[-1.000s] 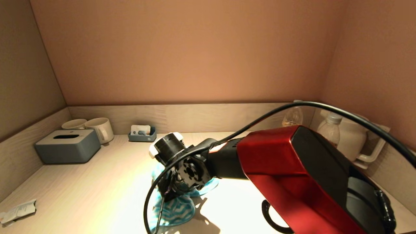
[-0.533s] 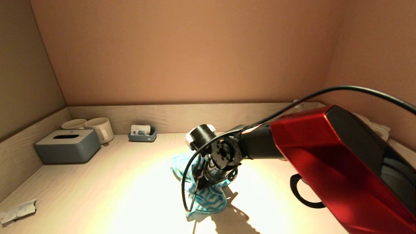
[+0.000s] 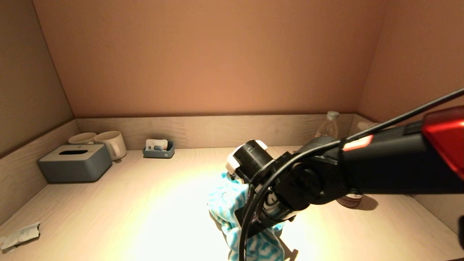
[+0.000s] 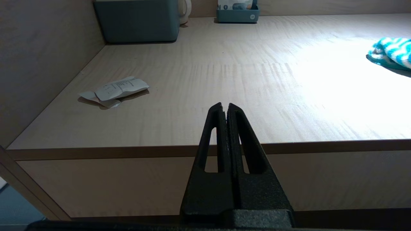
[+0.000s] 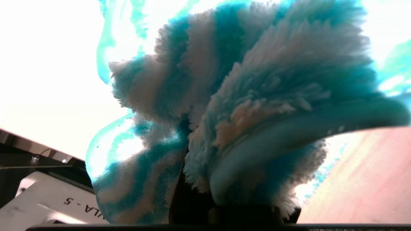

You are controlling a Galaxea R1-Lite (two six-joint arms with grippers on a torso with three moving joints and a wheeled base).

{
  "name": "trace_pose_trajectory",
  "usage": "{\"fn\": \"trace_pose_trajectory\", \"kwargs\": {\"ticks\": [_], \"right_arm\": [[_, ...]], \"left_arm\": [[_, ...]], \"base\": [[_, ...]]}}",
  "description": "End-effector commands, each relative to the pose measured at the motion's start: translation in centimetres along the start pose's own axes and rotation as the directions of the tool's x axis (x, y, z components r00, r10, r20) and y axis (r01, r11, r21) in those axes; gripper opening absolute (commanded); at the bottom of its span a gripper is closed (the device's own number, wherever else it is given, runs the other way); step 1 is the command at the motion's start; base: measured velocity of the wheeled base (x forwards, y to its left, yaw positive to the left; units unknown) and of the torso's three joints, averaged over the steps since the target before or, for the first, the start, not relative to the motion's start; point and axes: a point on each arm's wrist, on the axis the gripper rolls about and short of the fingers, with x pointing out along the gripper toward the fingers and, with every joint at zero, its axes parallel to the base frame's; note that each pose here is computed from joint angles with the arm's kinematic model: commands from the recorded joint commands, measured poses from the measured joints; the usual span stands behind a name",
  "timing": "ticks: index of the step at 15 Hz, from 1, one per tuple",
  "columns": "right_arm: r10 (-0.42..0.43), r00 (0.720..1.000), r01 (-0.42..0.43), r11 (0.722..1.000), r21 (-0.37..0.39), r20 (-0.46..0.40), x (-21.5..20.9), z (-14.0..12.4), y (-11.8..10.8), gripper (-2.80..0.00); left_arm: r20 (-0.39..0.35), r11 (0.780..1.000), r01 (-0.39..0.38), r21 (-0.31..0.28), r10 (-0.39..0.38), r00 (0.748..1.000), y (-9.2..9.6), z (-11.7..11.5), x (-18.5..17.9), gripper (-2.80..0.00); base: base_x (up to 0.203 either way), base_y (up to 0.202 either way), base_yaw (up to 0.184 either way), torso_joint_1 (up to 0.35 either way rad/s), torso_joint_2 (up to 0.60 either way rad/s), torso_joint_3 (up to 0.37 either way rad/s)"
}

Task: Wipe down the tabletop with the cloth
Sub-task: Sweep the stains on the table, then place the tablecloth

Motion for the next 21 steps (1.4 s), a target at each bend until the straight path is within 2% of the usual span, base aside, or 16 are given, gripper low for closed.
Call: {"fn": "trace_pose_trajectory", "kwargs": {"ticks": [1,6,8,12,14,16,18,21], "right_arm": [[0.021,0.996,-0.022,1.000,0.007,0.086,-3.8,-0.8,-0.5,-2.80],[0.002,0.962,-0.023,0.997,0.076,0.274,-11.6,-4.2,-3.9,-2.80],[-0.087,0.934,0.035,0.987,0.154,0.347,-14.2,-6.0,-6.1,-2.80],[-0.317,0.851,0.165,0.919,0.359,0.418,-18.2,-9.4,-10.7,-2.80],[-0.399,0.819,0.212,0.879,0.428,0.412,-19.2,-10.5,-11.9,-2.80],[-0.480,0.794,0.266,0.826,0.496,0.374,-19.5,-11.0,-13.4,-2.80],[-0.539,0.771,0.309,0.783,0.540,0.341,-19.4,-11.3,-14.6,-2.80],[-0.576,0.752,0.345,0.758,0.553,0.320,-17.8,-11.4,-15.7,-2.80]], "left_arm": [[0.000,1.000,-0.001,-0.001,0.001,1.000,0.0,0.0,0.0,-2.80],[0.000,1.000,-0.001,0.000,0.001,1.000,0.0,0.0,0.0,-2.80],[0.000,1.000,0.000,0.000,0.000,1.000,0.0,0.0,0.0,-2.80],[0.000,1.000,-0.001,-0.001,0.001,1.000,0.0,0.0,0.0,-2.80],[0.000,1.000,-0.001,0.000,0.001,1.000,0.0,0.0,0.0,-2.80],[0.000,1.000,-0.001,0.000,0.001,1.000,0.0,0.0,0.0,-2.80],[0.000,1.000,-0.001,0.000,0.001,1.000,0.0,0.0,0.0,-2.80],[0.000,1.000,-0.001,-0.001,0.001,1.000,0.0,0.0,0.0,-2.80]], "base": [[0.000,0.000,0.000,0.000,0.00,0.000],[0.000,0.000,0.000,0.000,0.00,0.000],[0.000,0.000,0.000,0.000,0.00,0.000],[0.000,0.000,0.000,0.000,0.00,0.000],[0.000,0.000,0.000,0.000,0.00,0.000],[0.000,0.000,0.000,0.000,0.00,0.000],[0.000,0.000,0.000,0.000,0.00,0.000],[0.000,0.000,0.000,0.000,0.00,0.000]]}}
